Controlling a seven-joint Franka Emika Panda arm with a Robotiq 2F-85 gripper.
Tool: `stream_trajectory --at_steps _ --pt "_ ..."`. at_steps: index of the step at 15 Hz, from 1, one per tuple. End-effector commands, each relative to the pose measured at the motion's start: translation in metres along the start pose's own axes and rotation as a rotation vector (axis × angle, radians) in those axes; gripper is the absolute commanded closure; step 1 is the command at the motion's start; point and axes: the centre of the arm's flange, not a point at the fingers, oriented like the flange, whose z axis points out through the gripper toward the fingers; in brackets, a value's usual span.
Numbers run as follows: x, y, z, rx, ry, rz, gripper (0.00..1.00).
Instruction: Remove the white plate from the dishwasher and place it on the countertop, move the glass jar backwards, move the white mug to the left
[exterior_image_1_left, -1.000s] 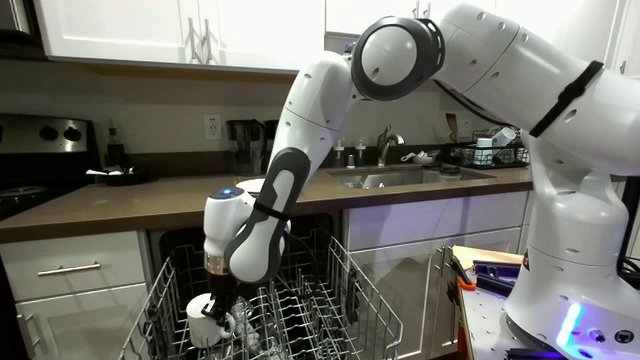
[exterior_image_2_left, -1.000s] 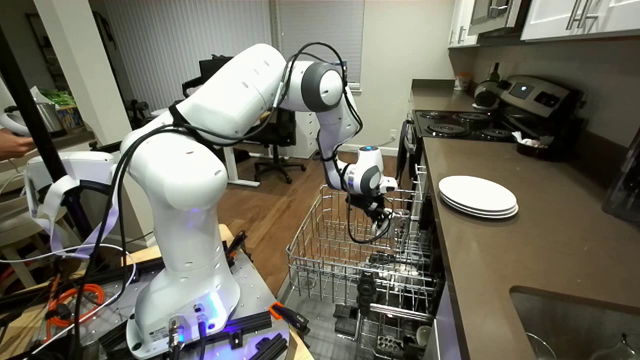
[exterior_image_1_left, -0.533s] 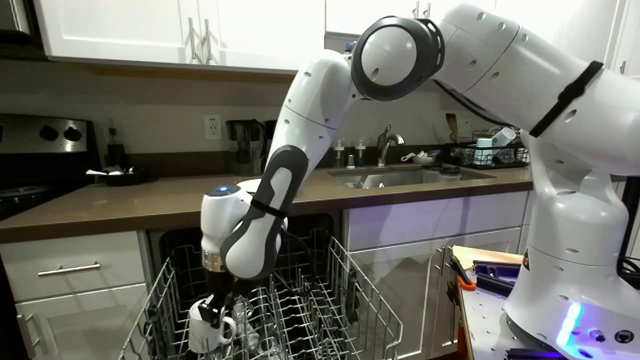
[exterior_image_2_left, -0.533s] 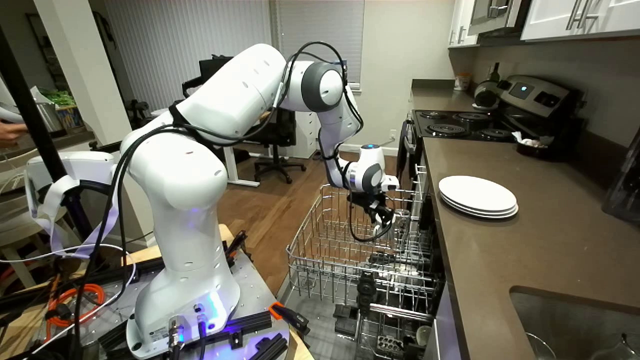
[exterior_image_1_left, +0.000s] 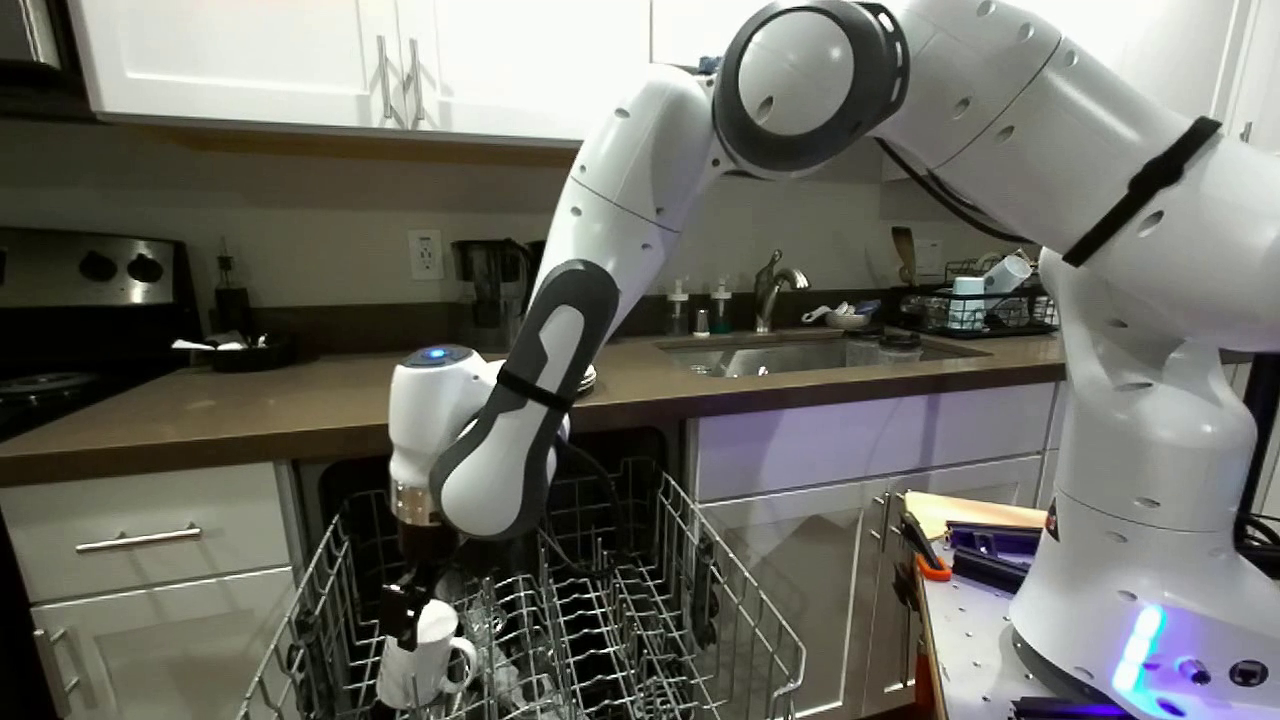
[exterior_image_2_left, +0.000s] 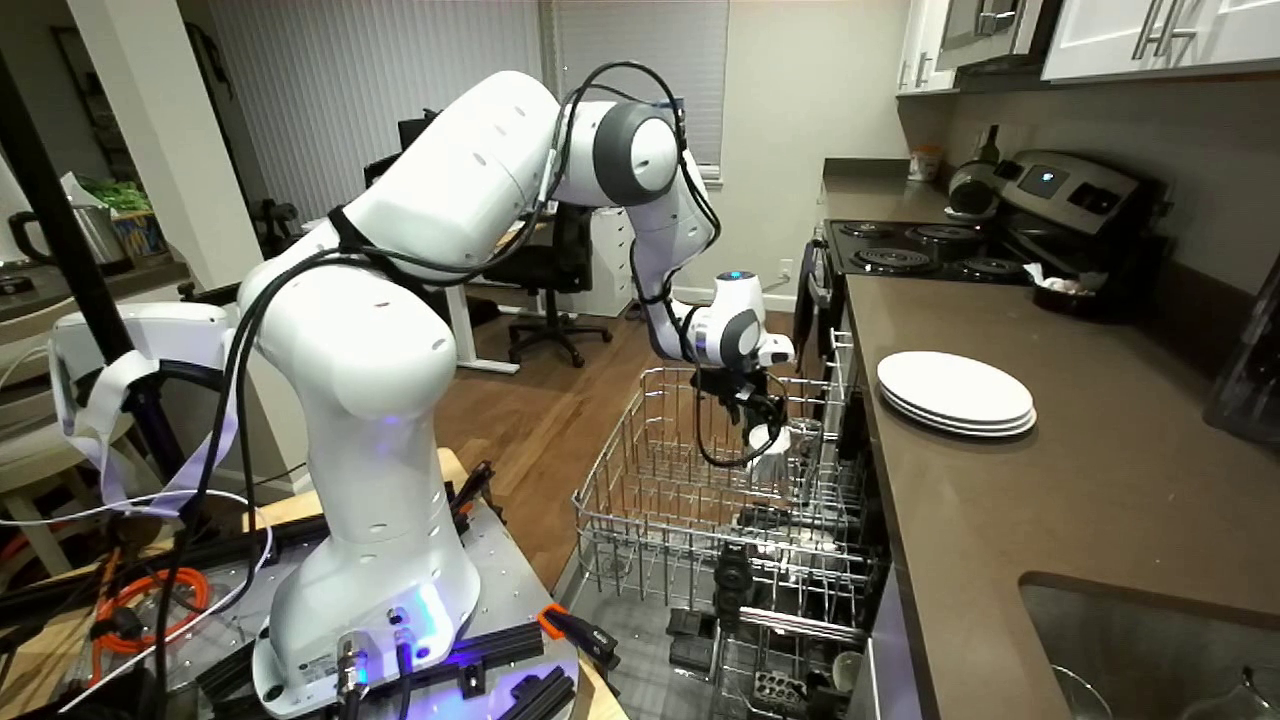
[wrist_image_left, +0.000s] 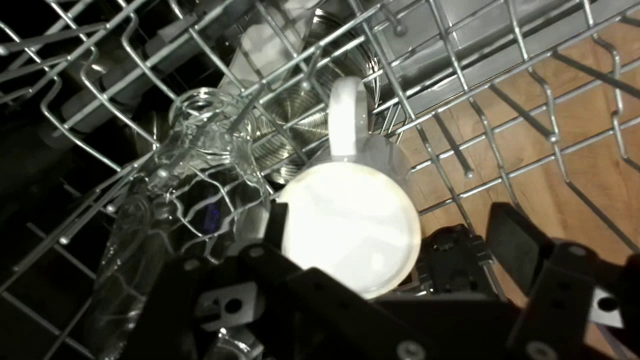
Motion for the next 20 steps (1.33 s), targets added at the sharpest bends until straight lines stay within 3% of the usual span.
stream_trajectory --at_steps 1,7,11,16,20 --pt "-0.030 -0.014 -0.044 0.005 -0.033 -0.030 0.00" --pt "-0.090 -0.051 -0.093 -0.012 -0.102 -0.073 0.00" --pt "-0.139 -0.060 -0.127 -0.119 -0.171 -0.145 0.00" --pt "-0.192 -0.051 -0.174 -0.202 -0.127 -0.197 0.00" --pt "-0.215 -0.034 -0.203 -0.138 -0.068 -0.092 0.00"
